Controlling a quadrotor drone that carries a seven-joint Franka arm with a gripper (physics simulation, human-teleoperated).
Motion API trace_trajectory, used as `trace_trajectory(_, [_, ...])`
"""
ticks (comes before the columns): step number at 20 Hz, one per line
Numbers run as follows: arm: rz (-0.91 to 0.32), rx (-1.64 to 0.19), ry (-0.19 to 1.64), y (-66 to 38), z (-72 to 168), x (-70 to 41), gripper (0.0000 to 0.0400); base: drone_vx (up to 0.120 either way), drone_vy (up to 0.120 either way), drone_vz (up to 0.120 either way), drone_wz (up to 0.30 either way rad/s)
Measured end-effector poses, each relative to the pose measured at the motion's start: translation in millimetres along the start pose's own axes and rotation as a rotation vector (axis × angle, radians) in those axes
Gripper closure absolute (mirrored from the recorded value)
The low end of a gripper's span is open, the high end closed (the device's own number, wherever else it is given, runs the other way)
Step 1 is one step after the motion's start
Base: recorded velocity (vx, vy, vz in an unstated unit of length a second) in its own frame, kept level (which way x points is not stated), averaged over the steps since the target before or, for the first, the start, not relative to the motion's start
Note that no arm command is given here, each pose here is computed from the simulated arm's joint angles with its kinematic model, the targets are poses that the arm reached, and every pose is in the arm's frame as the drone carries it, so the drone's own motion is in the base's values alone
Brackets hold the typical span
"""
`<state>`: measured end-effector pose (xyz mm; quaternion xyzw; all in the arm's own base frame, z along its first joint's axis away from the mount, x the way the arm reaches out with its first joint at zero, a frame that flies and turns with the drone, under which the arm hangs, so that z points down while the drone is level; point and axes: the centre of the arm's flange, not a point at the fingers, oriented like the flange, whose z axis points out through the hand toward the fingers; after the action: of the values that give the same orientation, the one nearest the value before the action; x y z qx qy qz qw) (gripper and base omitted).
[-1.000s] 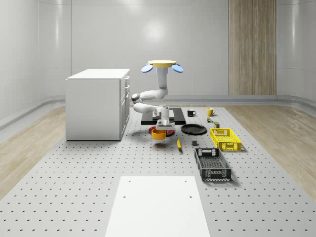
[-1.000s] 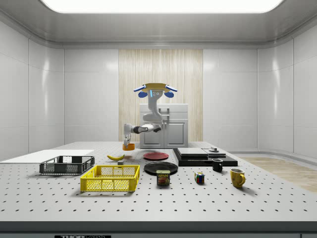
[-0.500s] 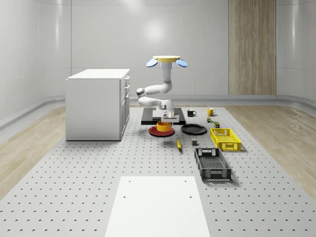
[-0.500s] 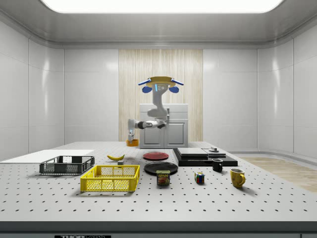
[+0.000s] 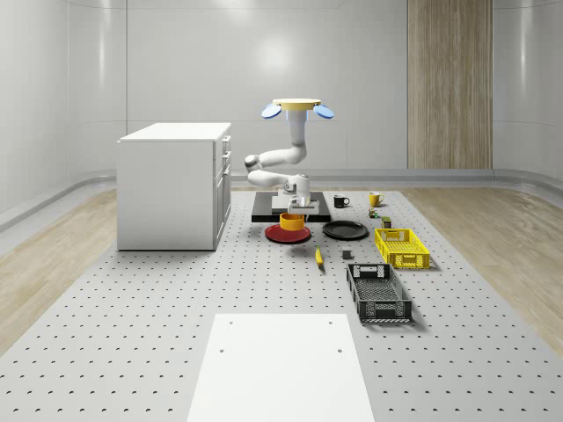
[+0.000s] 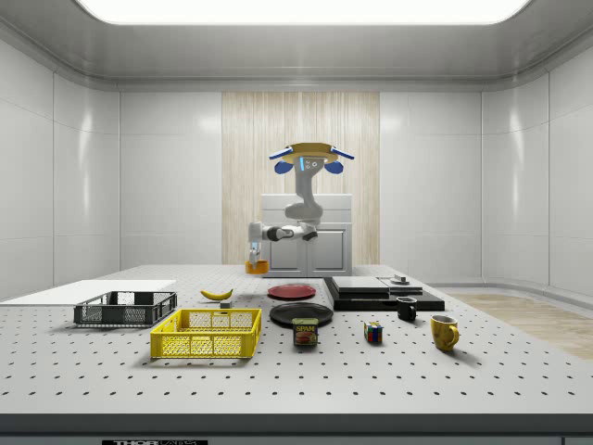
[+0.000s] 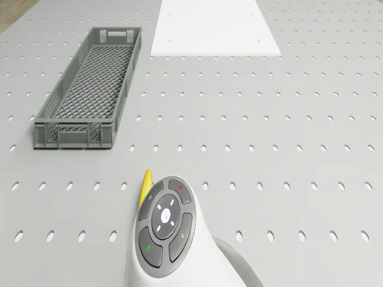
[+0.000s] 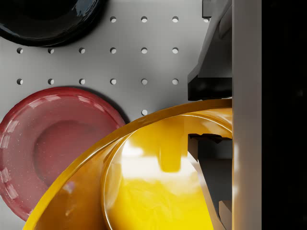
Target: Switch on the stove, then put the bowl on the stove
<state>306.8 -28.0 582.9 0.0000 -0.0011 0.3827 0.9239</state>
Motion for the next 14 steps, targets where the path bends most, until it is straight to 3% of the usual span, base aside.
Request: trace_trajectory(14, [0.0, 0.0, 0.0, 0.0, 0.0, 0.0, 0.03, -0.12, 0.0, 0.0, 0.0])
